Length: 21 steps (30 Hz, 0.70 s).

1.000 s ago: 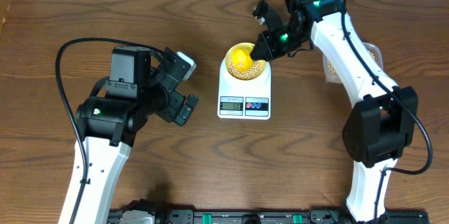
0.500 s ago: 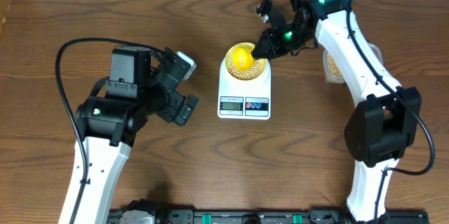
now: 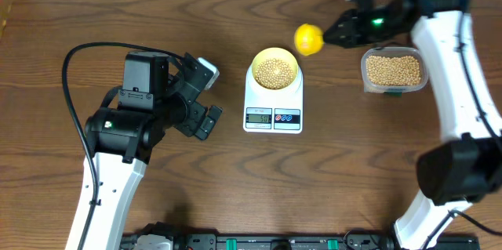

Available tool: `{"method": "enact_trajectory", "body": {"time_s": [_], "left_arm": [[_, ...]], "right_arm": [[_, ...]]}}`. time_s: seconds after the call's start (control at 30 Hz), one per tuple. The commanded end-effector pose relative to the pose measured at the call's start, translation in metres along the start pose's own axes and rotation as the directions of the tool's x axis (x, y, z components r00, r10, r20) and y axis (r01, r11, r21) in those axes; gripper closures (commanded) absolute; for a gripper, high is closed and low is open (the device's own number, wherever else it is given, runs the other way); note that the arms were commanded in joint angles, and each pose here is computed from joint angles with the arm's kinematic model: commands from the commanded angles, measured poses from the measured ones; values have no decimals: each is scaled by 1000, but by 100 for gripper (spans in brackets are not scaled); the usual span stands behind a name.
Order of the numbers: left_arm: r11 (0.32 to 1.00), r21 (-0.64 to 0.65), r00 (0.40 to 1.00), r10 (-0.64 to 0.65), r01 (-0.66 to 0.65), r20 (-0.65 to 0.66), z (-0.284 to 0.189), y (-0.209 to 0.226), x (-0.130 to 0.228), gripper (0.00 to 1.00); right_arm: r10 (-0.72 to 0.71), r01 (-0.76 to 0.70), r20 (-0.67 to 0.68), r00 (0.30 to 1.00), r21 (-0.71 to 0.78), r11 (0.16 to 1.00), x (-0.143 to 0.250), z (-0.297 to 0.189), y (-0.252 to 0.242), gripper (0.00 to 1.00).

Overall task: Scoop item into bowl and weigh 50g on scale
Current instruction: 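Lift the scoop and carry it right to the soybean tub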

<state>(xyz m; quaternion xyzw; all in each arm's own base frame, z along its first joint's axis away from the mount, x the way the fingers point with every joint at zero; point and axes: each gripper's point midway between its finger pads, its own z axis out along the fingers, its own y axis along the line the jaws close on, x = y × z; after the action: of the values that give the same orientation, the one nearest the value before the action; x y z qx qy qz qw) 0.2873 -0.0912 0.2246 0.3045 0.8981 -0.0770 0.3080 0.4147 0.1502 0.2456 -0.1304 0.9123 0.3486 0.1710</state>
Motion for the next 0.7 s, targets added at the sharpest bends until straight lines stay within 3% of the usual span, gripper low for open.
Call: {"method": "enact_trajectory", "body": {"time_s": [0.0, 0.37, 0.53, 0.67], "left_arm": [[1000, 14, 1000, 8, -8, 0, 1, -1, 1, 2], [1000, 14, 1000, 8, -8, 0, 1, -1, 1, 3], [1000, 14, 1000, 8, -8, 0, 1, -1, 1, 2], [1000, 14, 1000, 8, -8, 0, 1, -1, 1, 2]], "right_arm": [[39, -40, 95, 995, 15, 999, -6, -49, -5, 99], [279, -305, 192, 941, 124, 944, 17, -120, -83, 99], [377, -434, 229, 897, 306, 847, 38, -142, -128, 99], [415, -485, 258, 873, 365, 794, 38, -143, -139, 99]]}}
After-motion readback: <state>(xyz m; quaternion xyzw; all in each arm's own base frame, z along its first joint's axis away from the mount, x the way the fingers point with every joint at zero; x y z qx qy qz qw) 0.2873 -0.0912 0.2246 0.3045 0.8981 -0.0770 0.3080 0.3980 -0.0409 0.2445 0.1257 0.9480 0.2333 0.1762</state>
